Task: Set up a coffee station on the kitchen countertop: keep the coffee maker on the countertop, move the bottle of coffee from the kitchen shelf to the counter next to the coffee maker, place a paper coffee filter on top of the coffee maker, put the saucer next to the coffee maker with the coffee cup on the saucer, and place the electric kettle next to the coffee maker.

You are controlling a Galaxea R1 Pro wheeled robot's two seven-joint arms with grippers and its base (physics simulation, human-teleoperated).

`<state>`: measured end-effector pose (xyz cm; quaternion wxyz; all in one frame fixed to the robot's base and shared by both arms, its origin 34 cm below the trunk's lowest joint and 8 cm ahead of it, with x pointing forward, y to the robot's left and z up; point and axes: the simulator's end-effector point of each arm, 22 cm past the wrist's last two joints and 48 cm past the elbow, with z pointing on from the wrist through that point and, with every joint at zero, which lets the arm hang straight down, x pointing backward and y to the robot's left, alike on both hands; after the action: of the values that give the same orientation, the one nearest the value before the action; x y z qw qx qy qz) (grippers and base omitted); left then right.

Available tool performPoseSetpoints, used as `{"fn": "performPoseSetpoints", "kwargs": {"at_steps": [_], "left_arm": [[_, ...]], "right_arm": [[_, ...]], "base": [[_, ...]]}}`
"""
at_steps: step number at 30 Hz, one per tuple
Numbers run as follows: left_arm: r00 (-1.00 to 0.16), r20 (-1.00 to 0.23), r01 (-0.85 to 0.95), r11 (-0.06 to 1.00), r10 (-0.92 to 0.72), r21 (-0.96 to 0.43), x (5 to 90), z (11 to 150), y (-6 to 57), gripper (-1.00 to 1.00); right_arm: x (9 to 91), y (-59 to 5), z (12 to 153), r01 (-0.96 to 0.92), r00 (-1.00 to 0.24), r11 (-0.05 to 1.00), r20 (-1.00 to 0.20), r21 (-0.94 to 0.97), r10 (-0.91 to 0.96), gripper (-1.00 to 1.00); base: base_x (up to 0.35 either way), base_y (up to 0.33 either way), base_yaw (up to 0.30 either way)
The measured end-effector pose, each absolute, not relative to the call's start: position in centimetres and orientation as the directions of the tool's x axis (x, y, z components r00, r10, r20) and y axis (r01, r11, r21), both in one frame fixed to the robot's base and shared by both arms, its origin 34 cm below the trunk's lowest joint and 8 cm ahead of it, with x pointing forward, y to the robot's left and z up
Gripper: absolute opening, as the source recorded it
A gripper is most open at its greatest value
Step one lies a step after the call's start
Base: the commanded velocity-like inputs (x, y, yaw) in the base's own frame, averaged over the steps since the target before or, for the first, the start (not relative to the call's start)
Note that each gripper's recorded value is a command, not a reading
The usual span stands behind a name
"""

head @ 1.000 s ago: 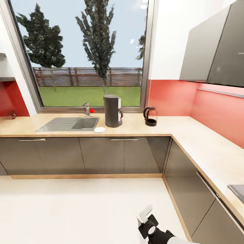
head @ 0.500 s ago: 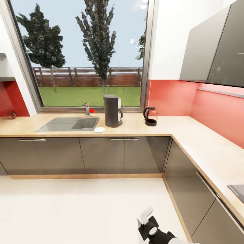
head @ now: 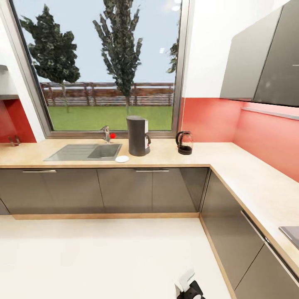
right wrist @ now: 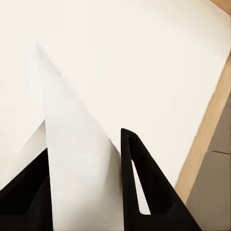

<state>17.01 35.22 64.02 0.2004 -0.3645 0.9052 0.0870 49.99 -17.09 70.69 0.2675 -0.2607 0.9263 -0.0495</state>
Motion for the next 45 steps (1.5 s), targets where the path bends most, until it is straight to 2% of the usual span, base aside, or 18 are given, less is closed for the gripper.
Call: {"fn": "performPoseSetpoints", "kwargs": {"at_steps": [15, 36, 37, 39, 45], "left_arm": [[-0.644, -0.42, -0.698, 0.716, -0.64, -0.023, 17.8, 63.9, 33.7, 1.0], [-0.683, -0.388, -0.671, 0.742, -0.62, -0.005, 16.5, 63.6, 32.9, 1.0], [-0.684, -0.388, -0.668, 0.744, -0.617, -0.005, 16.5, 63.6, 32.9, 1.0], [-0.687, -0.39, -0.665, 0.747, -0.614, -0.005, 16.5, 63.6, 32.8, 1.0], [-0.689, -0.387, -0.662, 0.75, -0.612, -0.008, 16.5, 63.6, 32.4, 1.0]], "right_arm": [[49.8, -16.1, 70.8, -0.439, -0.721, 0.869, -0.488, -0.228, -0.492, -1.0], [51.1, -17.0, 71.6, -0.286, -0.789, 0.932, -0.498, -0.221, -0.36, -1.0], [51.0, -17.7, 71.6, -0.027, -0.899, 0.996, -0.434, -0.085, -0.062, -1.0], [62.2, -17.5, 80.5, 0.073, -0.743, 0.997, -0.667, 0.002, 0.056, -1.0], [66.9, -16.0, 87.7, 0.074, -0.694, 0.993, -0.71, 0.094, 0.119, -1.0]], "base": [[0.004, 0.001, 0.0], [0.292, 0.035, 0.0], [0.086, 0.0, 0.0], [0.049, 0.0, 0.0], [0.007, 0.0, 0.0]]}}
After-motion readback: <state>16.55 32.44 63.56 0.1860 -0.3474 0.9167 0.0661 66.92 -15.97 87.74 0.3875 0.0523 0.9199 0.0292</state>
